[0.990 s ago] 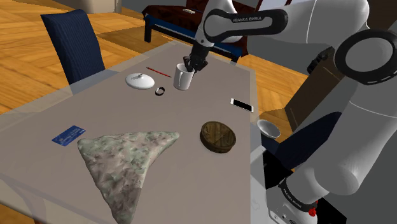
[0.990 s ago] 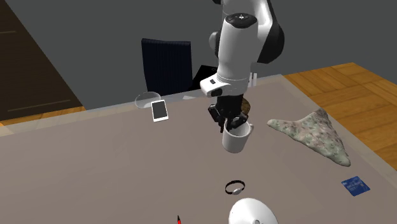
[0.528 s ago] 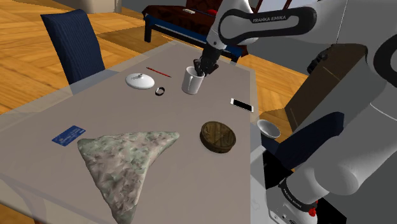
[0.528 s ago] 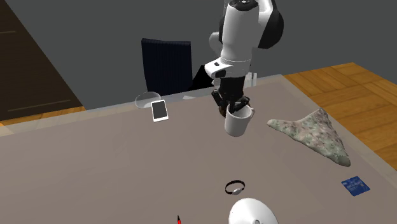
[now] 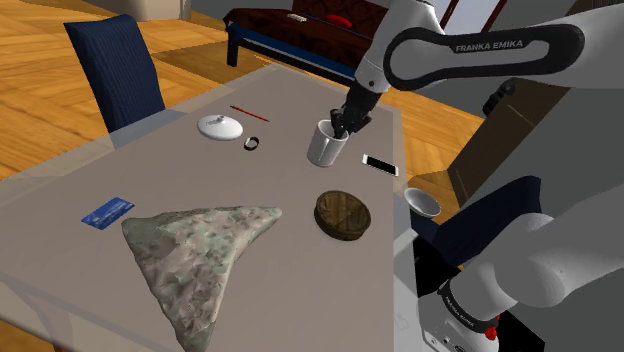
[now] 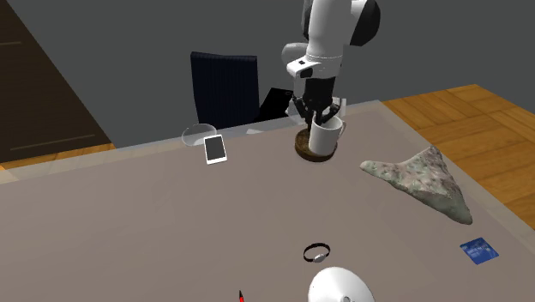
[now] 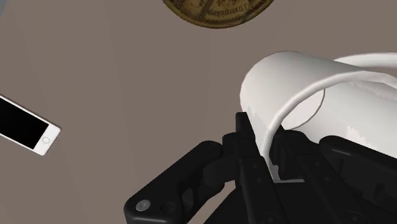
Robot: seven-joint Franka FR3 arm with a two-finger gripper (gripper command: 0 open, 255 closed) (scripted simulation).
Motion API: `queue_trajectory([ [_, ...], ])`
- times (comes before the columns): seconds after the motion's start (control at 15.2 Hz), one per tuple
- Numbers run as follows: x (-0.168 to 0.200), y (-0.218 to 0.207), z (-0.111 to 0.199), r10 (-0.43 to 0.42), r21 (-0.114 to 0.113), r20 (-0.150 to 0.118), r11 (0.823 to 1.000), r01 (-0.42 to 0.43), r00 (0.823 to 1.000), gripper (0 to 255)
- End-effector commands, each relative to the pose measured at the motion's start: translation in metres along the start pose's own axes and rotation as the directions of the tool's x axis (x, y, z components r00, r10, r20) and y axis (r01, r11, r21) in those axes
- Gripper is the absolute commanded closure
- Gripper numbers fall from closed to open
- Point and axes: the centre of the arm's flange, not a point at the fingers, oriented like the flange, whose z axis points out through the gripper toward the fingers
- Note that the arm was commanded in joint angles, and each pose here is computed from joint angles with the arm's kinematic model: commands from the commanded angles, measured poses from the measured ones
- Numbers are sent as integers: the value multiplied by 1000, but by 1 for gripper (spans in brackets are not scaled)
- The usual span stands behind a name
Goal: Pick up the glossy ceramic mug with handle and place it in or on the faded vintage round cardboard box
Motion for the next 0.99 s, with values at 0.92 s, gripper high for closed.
queue_trajectory([
  [0.92, -131, 32, -2, 0, 0, 0, 1000, 0, 1000, 255],
])
